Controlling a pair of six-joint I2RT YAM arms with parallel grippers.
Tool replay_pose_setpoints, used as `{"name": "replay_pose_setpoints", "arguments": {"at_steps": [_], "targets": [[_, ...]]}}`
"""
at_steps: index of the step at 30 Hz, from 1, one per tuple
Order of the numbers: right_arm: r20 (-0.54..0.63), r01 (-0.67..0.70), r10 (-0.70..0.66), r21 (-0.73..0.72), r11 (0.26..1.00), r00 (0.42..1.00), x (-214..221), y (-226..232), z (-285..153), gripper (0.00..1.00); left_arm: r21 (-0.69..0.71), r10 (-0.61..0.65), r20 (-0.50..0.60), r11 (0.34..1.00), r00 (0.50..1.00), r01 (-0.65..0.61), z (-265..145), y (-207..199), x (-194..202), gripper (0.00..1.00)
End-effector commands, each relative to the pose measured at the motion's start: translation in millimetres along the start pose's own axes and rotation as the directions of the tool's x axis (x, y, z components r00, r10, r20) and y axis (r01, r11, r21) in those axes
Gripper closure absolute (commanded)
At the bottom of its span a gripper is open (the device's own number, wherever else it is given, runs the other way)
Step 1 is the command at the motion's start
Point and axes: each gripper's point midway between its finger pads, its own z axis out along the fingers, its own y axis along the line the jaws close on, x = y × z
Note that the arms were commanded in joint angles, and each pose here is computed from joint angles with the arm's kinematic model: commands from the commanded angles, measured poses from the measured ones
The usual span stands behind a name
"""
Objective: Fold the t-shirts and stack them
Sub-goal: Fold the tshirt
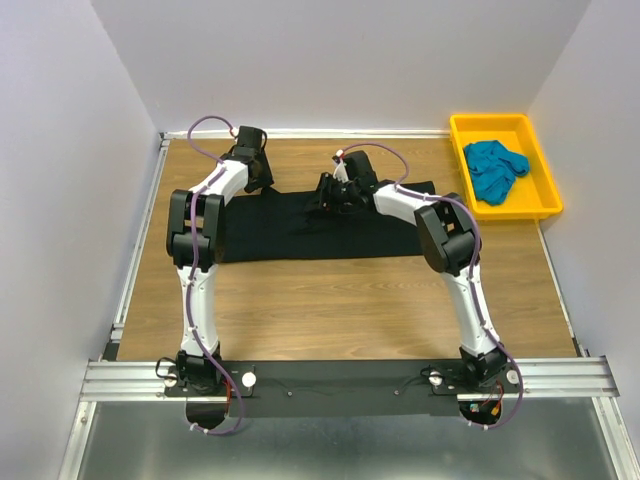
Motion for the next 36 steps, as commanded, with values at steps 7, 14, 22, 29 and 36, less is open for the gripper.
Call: {"name": "replay_pose_setpoints", "arguments": {"at_steps": [7, 14, 22, 29, 36], "targets": [[-0.003, -0.024, 0.024, -0.023, 0.999, 1.0, -1.5, -4.4, 16.9, 0.51, 0.041, -0.013, 0.001, 0.999, 1.0, 0.013, 8.0, -9.2, -0.8, 0.63], [-0.004, -0.017, 0.017, -0.018, 1.0, 1.0, -0.5, -9.0, 20.2, 0.61, 0.043, -0.003, 0.009, 0.999, 1.0, 0.003, 11.2, -10.2, -4.0, 0.87], [0.001, 0.053, -0.053, -0.046, 0.998, 0.999, -5.6, 0.7, 15.8, 0.91, 0.027, 0.015, 0.048, 0.999, 0.999, -0.016, 1.3, -7.7, -15.4, 1.0], [0.032, 0.18, -0.179, -0.043, 0.983, 0.983, -12.1, 8.7, 5.2, 0.97, 0.041, -0.001, 0.117, 0.999, 0.993, -0.004, -31.0, -8.5, -37.7, 1.0], [0.04, 0.278, -0.277, -0.026, 0.96, 0.96, -12.4, 13.1, -2.3, 0.97, 0.056, -0.049, 0.136, 0.998, 0.989, 0.042, -52.1, 0.0, -43.1, 1.0]]}}
